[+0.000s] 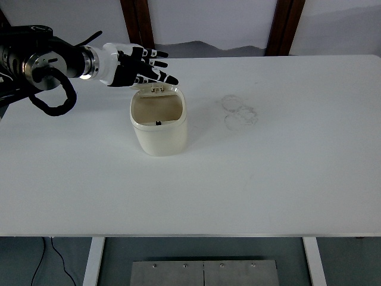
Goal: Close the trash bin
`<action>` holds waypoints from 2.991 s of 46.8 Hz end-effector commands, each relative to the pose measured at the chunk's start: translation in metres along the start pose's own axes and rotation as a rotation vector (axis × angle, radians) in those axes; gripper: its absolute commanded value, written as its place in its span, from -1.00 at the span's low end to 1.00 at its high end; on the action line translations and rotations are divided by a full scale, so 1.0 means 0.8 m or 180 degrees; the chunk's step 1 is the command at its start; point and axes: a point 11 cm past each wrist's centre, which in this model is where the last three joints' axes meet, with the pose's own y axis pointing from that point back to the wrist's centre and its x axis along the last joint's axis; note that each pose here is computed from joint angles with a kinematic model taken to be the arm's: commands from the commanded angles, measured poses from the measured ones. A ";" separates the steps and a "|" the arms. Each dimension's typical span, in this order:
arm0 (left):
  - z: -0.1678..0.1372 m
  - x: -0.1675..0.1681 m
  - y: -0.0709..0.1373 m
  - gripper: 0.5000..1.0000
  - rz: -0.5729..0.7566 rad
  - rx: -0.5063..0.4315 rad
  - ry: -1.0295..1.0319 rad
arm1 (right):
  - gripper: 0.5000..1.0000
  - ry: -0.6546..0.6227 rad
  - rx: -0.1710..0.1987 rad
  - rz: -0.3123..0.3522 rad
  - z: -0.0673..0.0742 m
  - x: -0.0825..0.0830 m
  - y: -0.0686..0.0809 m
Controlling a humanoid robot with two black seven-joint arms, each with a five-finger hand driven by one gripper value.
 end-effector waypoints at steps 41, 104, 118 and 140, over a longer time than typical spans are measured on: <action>-0.019 -0.015 -0.008 1.00 -0.0088 0.0127 -0.0013 | 0.98 0.0005 0.0001 -0.0002 0.000 0.000 0.000; -0.042 -0.010 -0.013 1.00 -0.0049 0.0272 -0.0019 | 0.98 0.0005 0.0001 0.0002 0.000 0.000 0.000; -0.042 -0.010 -0.013 1.00 -0.0052 0.0277 -0.0021 | 0.98 0.0009 0.0000 -0.0003 0.000 0.000 0.000; -0.024 -0.004 -0.004 1.00 -0.0013 0.0176 -0.0048 | 0.98 0.0005 0.0001 -0.0002 0.000 0.000 0.000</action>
